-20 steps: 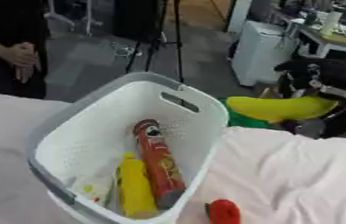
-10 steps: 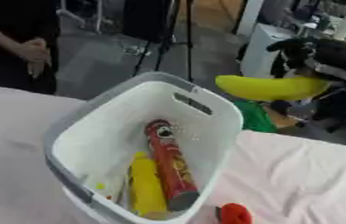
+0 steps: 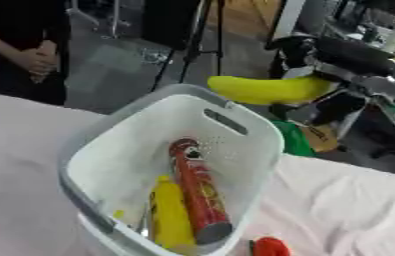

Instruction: Pick up objects on the table and place them in the box.

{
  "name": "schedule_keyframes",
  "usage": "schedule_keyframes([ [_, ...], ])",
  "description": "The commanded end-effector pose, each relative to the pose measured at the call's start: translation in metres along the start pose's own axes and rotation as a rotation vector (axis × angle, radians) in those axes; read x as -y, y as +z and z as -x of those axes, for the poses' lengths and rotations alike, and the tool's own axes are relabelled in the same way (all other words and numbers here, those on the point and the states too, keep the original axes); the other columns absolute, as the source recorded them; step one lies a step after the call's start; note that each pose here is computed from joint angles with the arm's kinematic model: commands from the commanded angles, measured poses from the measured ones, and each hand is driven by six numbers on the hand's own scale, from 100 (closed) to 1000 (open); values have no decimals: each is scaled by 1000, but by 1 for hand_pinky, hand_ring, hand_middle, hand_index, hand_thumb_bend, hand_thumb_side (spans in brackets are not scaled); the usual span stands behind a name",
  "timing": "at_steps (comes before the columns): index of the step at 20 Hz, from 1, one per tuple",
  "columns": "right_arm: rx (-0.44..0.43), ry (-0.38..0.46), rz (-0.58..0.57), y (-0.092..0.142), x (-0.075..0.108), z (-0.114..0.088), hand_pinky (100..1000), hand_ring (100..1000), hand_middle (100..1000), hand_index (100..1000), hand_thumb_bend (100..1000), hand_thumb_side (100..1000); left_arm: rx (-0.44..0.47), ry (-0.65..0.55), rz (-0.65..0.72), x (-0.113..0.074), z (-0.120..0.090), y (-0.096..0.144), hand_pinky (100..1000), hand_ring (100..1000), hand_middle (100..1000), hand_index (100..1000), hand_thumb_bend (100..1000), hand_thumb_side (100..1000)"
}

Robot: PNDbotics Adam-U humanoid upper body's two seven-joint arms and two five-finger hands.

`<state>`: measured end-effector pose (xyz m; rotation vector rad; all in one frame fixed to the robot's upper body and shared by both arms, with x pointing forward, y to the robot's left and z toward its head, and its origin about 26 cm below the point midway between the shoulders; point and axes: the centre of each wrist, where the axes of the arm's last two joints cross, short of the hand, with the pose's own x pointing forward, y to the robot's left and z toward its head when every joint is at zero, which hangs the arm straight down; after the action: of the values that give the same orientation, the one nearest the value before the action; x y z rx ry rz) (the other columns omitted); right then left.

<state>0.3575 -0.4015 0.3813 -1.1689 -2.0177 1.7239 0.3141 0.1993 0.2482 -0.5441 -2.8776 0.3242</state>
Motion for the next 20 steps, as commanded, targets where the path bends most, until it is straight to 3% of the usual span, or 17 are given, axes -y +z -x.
schedule_keyframes([
  [1, 3, 21, 9, -1, 12, 2, 960, 950, 621, 441, 100, 579, 27, 24, 14, 6, -2, -7, 554, 444, 549, 627, 100, 895],
  [10, 34, 22, -9, -14, 3, -3, 962, 948, 613, 435, 100, 597, 33, 34, 1, 8, -1, -7, 557, 444, 550, 627, 100, 896],
  [15, 57, 1, 0, -36, -8, -8, 963, 950, 617, 449, 100, 609, 40, 41, 2, 10, -1, -9, 557, 445, 550, 627, 100, 896],
  [16, 56, 0, 0, -38, -10, -9, 965, 961, 671, 596, 100, 757, 40, 42, 2, 11, -1, -9, 557, 445, 550, 627, 100, 895],
  [19, 58, -8, 6, -45, -17, -10, 966, 965, 699, 643, 102, 803, 43, 46, 3, 12, -1, -10, 556, 445, 550, 627, 100, 895],
  [20, 59, -9, 8, -46, -18, -10, 972, 972, 729, 701, 122, 842, 44, 47, 3, 12, -1, -10, 556, 444, 550, 626, 100, 895],
])
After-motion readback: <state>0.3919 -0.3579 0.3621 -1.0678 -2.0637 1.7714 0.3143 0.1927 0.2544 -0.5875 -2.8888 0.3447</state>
